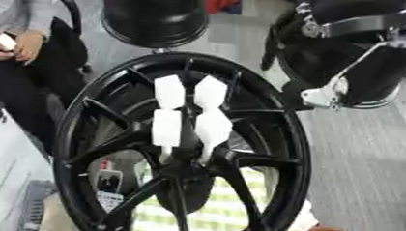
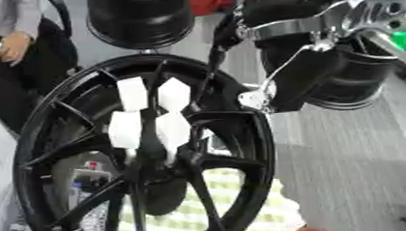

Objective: Pull the pin out of the wheel hub.

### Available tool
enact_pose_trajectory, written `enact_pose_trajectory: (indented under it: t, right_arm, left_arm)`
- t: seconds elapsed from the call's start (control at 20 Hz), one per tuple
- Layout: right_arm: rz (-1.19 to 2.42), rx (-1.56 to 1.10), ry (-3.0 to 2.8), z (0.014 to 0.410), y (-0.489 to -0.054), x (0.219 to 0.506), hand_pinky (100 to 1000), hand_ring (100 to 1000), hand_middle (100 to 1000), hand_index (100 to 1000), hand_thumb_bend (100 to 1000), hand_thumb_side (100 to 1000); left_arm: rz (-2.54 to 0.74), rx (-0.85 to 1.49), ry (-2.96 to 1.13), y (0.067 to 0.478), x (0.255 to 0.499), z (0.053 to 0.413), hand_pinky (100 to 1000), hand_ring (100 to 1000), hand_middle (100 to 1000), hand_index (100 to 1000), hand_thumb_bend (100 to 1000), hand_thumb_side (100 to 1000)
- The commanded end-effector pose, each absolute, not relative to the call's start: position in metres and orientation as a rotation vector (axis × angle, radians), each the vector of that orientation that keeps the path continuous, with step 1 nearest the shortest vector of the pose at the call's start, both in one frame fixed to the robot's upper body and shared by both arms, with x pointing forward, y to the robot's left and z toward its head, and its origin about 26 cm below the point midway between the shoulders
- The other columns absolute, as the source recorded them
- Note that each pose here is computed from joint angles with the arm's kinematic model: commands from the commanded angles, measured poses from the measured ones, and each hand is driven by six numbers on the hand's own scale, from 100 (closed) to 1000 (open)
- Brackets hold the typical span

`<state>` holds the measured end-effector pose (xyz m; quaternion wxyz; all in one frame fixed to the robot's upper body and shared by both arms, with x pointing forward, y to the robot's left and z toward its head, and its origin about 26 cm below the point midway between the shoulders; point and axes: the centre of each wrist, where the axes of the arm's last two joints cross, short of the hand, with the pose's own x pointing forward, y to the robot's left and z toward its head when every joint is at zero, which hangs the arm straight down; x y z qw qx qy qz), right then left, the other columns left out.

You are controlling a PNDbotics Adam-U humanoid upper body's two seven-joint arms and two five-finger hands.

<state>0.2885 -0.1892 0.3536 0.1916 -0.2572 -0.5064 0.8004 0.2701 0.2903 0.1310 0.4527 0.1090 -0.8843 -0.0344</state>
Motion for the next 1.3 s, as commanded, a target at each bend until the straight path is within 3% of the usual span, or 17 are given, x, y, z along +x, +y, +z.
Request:
enact_pose_trajectory:
  t: [0.05, 0.2, 0.35, 0.6, 1.3]
  right_arm:
    - [2.246, -0.776, -1.446, 0.361, -0.186, 0.285, 986, 876, 791, 832, 149, 515]
    - [2.251, -0.776, -1.463, 0.361, -0.184, 0.285, 988, 887, 799, 835, 190, 373]
    - [2.246, -0.792, -1.482, 0.361, -0.183, 0.285, 992, 897, 808, 844, 295, 206]
    - [2.208, -0.830, -1.531, 0.365, -0.181, 0.283, 992, 896, 807, 844, 265, 220]
    - [2.083, -0.972, -1.633, 0.370, -0.179, 0.282, 997, 897, 806, 845, 263, 137]
  left_arm:
    - [-0.120, 0.272, -2.223, 0.290, 0.271, 0.142, 786, 731, 555, 792, 100, 781]
    - [-0.124, 0.268, -2.234, 0.289, 0.272, 0.144, 786, 731, 555, 792, 100, 782]
    - [-0.128, 0.265, -2.243, 0.288, 0.274, 0.147, 787, 731, 555, 793, 100, 783]
    - [-0.137, 0.260, -2.252, 0.286, 0.275, 0.149, 787, 731, 554, 792, 100, 785]
    - [-0.178, 0.228, -2.288, 0.281, 0.280, 0.159, 789, 732, 554, 791, 100, 787]
